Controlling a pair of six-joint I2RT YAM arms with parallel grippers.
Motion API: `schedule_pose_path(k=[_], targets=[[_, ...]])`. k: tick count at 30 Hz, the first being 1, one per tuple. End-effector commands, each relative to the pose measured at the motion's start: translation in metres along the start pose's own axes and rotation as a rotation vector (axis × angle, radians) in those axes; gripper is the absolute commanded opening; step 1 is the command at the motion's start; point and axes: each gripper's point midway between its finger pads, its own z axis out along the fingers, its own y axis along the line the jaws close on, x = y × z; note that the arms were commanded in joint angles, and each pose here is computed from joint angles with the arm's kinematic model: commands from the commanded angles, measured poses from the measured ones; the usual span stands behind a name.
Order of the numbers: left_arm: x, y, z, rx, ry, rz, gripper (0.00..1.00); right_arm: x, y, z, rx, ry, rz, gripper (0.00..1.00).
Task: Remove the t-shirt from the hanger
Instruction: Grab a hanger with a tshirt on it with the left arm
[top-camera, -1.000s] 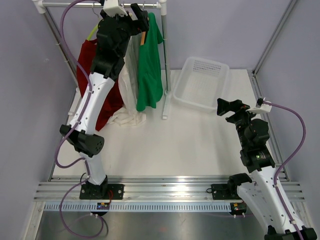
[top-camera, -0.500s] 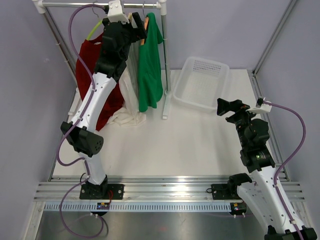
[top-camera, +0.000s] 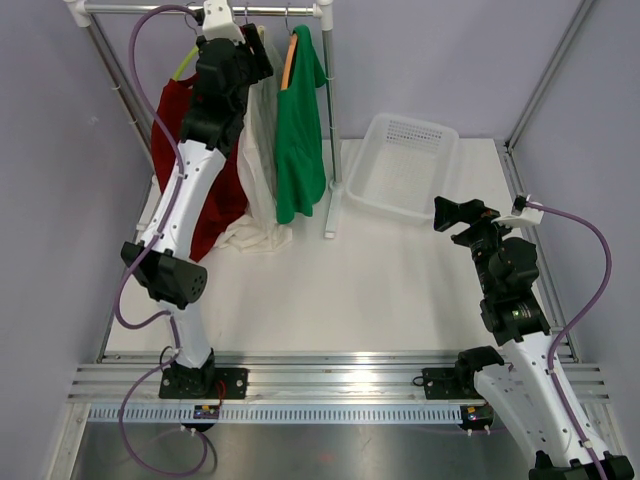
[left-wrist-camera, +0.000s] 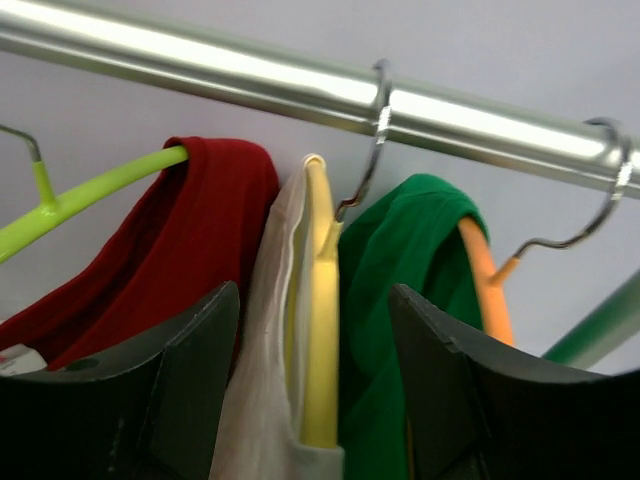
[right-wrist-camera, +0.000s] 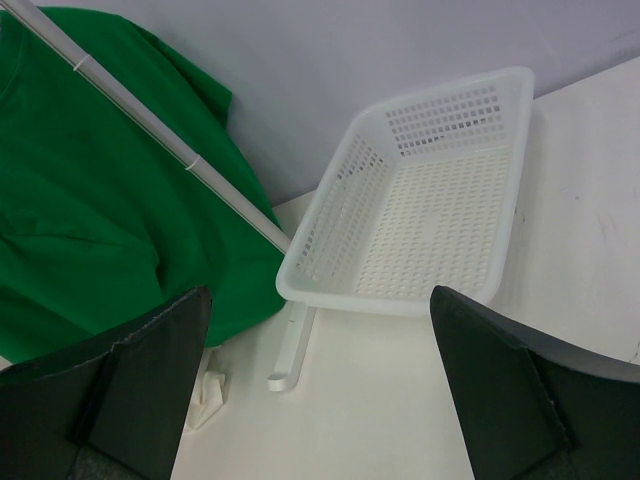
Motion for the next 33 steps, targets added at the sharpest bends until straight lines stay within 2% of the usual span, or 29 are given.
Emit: schedule_pose_path(k=[1, 4, 5, 7, 8, 11, 15, 22, 25, 27, 28, 29, 33], targets=[[-0.013, 0.008, -0.001, -0.014, -0.013, -0.017, 0.64, -0.018, 0.014, 0.000, -0.047, -0.051, -0.005, 1.00], [-0.010, 0.008, -0.001, 0.003, 0.007, -0.010, 0.63, -0.015, 0.013, 0.001, -0.048, -0.043, -0.004, 1.00], [-0.009, 0.009, -0.001, 0.007, 0.012, -0.009, 0.57, -0.016, 0.014, 0.001, -0.053, -0.045, -0.004, 0.99], [-0.008, 0.008, -0.001, 0.022, 0.028, -0.010, 0.51, -0.014, 0.014, 0.002, -0.054, -0.040, -0.003, 0.99], [-0.009, 0.009, -0.001, 0.021, 0.027, -0.007, 0.41, -0.014, 0.014, 0.002, -0.054, -0.040, -0.002, 1.00], [-0.010, 0.021, -0.001, -0.021, 0.020, 0.001, 0.21, -0.015, 0.016, 0.002, -0.060, -0.039, -0.003, 1.00], [-0.018, 0.036, -0.006, -0.064, 0.002, 0.014, 0.13, -0.017, 0.018, 0.002, -0.068, -0.042, 0.001, 1.00], [-0.046, 0.102, -0.020, -0.176, -0.036, -0.011, 0.13, -0.022, 0.023, 0.003, -0.084, -0.049, 0.002, 1.00], [-0.038, 0.135, -0.018, -0.249, -0.023, -0.018, 0.15, -0.020, 0.025, 0.003, -0.093, -0.040, 0.006, 0.99], [-0.034, 0.144, -0.017, -0.250, -0.011, -0.040, 0.17, -0.020, 0.028, 0.004, -0.103, -0.035, 0.004, 0.99], [-0.034, 0.149, -0.017, -0.256, -0.012, -0.046, 0.32, -0.020, 0.029, 0.004, -0.108, -0.032, 0.005, 0.99], [-0.037, 0.146, -0.019, -0.242, -0.018, -0.052, 0.42, -0.021, 0.029, 0.004, -0.108, -0.032, 0.005, 1.00], [-0.045, 0.125, -0.026, -0.156, -0.026, -0.070, 0.55, -0.020, 0.028, 0.004, -0.103, -0.032, 0.004, 0.99]])
